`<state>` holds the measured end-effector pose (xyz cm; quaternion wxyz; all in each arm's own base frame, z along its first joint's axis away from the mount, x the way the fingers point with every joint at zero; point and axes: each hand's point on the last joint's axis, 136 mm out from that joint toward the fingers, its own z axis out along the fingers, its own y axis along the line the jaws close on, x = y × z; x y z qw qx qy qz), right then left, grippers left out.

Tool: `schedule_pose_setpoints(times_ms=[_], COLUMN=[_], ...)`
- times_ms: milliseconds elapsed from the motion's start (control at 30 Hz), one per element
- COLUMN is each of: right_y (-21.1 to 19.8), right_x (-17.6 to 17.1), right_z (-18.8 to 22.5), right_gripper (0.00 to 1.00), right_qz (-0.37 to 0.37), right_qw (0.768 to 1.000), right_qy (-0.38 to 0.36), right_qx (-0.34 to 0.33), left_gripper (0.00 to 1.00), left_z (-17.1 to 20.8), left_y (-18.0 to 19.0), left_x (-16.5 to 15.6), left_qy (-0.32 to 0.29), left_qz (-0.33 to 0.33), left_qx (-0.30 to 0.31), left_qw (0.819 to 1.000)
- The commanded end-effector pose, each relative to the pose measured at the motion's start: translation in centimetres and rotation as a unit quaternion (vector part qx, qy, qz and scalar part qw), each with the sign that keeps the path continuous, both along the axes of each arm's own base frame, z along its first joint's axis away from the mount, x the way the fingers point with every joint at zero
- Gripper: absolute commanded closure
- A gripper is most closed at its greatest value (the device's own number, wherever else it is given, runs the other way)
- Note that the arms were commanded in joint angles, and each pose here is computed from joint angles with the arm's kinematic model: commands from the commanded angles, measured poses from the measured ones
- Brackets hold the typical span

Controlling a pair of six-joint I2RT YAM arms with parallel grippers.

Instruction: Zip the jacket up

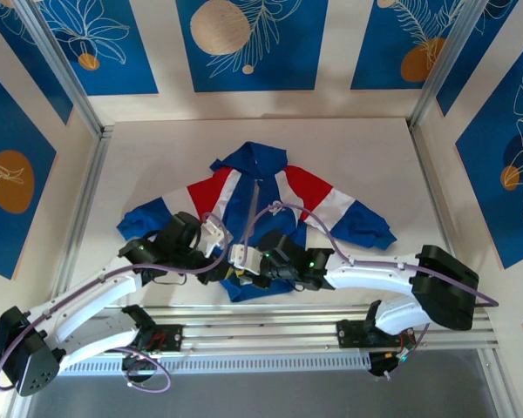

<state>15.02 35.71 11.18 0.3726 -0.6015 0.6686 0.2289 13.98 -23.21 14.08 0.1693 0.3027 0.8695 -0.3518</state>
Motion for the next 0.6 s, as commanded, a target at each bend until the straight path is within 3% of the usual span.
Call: schedule_pose_setpoints(times_ms=[0,300,367,467,567], right_y=[1.4,2.1,1.9,1.5,0.9], right_x=[-0.1,0.2,0.8,1.6,2.3], right_z=[1.3,1.9,2.3,2.8,3.3], right_gripper=[0.85,0.81,0.85,1.0,1.0], right_qz=[0.013,0.003,-0.014,-0.046,-0.074], right_qw=[1.0,1.0,0.999,0.998,0.996], right_qy=[-0.004,-0.012,-0.017,-0.023,-0.024], right_qx=[0.02,0.028,0.031,0.035,0.042], left_gripper=[1.0,1.0,1.0,1.0,1.0], left_z=[1.3,1.2,1.1,1.0,0.8], left_y=[-0.4,-0.2,-0.2,-0.1,0.0], left_x=[0.0,-0.2,-0.1,-0.2,-0.1], left_qy=[-0.006,-0.005,-0.006,-0.006,-0.005], left_qz=[-0.012,-0.013,-0.011,-0.008,-0.006], left_qx=[-0.015,-0.014,-0.014,-0.013,-0.012], left_qw=[1.0,1.0,1.0,1.0,1.0])
